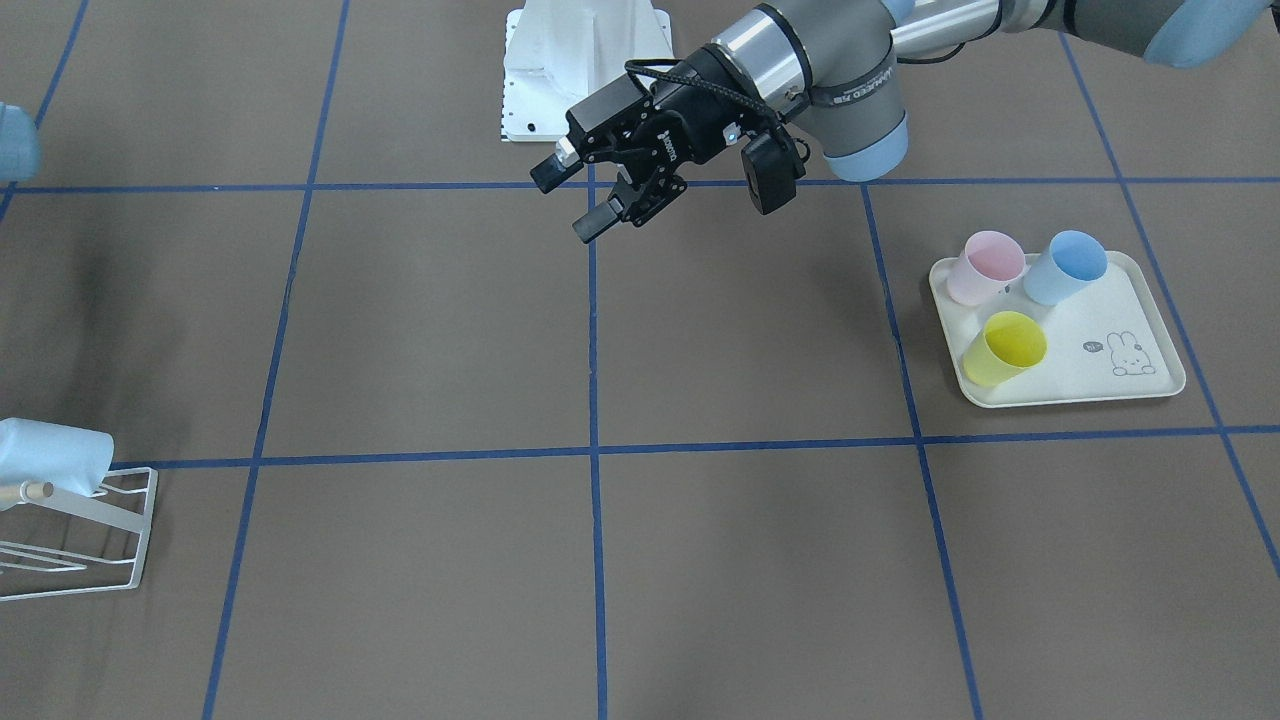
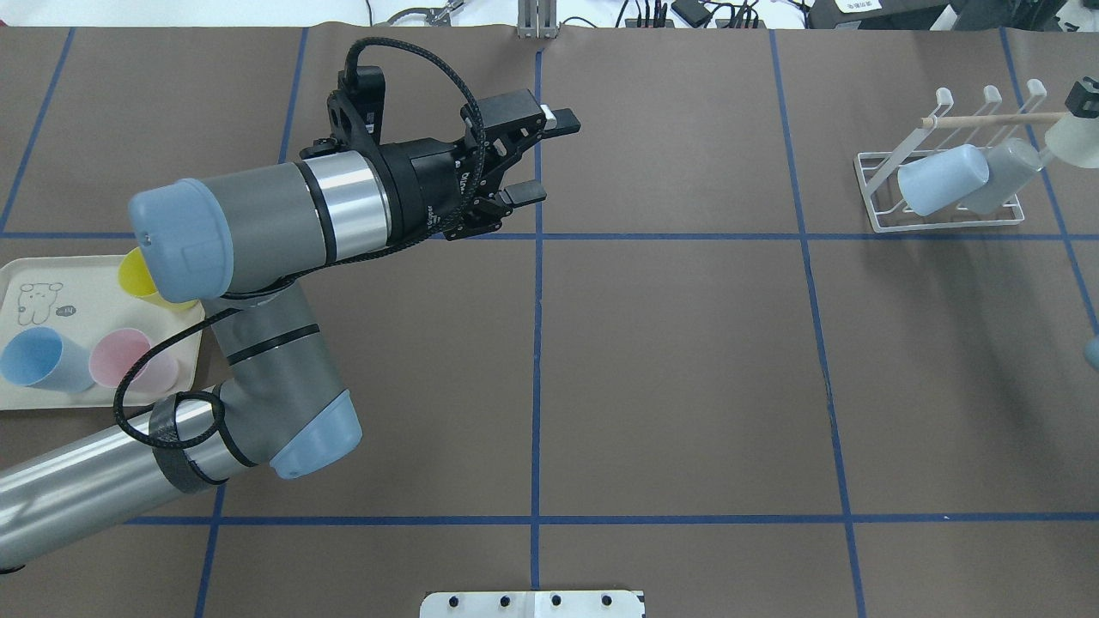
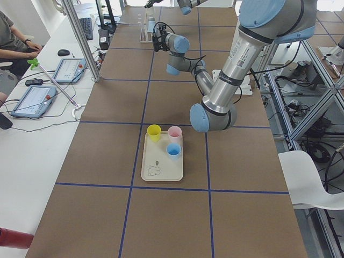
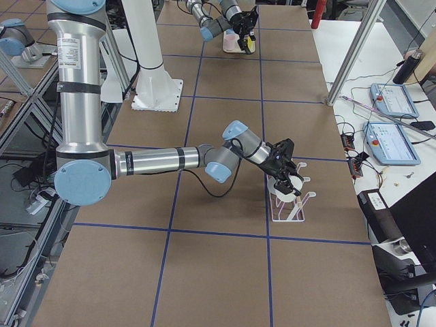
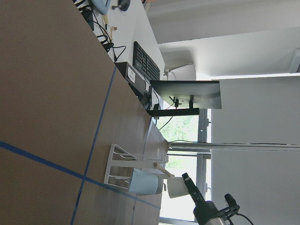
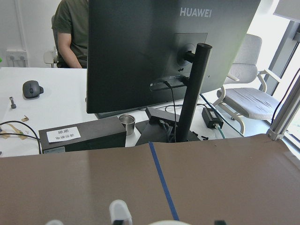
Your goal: Transfer IKEA cup to right arm and place on rack
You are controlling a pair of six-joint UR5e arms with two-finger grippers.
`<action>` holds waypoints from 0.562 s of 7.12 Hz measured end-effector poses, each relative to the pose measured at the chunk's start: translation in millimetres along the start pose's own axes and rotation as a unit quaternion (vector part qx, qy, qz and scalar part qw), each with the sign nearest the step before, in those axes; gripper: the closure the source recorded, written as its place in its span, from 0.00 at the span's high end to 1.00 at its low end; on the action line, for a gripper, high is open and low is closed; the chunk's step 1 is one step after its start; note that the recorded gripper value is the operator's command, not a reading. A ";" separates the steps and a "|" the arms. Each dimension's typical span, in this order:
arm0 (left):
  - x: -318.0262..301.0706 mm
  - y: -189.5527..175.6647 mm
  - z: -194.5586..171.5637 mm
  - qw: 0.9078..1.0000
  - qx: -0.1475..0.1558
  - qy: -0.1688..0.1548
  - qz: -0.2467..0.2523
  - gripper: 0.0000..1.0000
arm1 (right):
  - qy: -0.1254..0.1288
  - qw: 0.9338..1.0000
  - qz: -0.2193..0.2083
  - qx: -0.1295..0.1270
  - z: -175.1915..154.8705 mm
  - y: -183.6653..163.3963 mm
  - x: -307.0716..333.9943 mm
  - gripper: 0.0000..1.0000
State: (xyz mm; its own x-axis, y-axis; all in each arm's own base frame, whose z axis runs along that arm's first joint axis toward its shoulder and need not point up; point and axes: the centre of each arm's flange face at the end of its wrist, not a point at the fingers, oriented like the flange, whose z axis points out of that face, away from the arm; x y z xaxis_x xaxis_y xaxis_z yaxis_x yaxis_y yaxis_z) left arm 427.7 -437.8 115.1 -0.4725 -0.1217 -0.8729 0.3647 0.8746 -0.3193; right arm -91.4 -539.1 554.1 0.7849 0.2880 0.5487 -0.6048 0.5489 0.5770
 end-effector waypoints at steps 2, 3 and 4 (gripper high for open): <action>0.7 1.0 0.2 1.000 -0.001 0.001 0.000 0.99 | 0.002 1.000 -0.001 -0.003 1.2 3.1 3.5 0.00; 1.0 1.1 0.0 1.000 -0.001 0.001 0.000 0.99 | 0.003 1.000 0.000 -0.004 1.7 4.0 4.4 0.00; 1.3 1.0 -0.1 1.000 -0.001 0.001 0.000 0.99 | 0.004 1.000 0.001 -0.005 1.9 4.9 5.4 0.00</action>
State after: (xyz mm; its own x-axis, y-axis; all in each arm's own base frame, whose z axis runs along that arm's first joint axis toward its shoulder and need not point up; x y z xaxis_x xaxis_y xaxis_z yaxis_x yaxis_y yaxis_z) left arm 427.4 -437.1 113.7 -0.4744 -0.1207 -0.8720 0.3633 0.8754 -0.3189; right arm -90.3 -536.4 561.0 0.7848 0.2953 0.5449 -0.6050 0.5558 0.5701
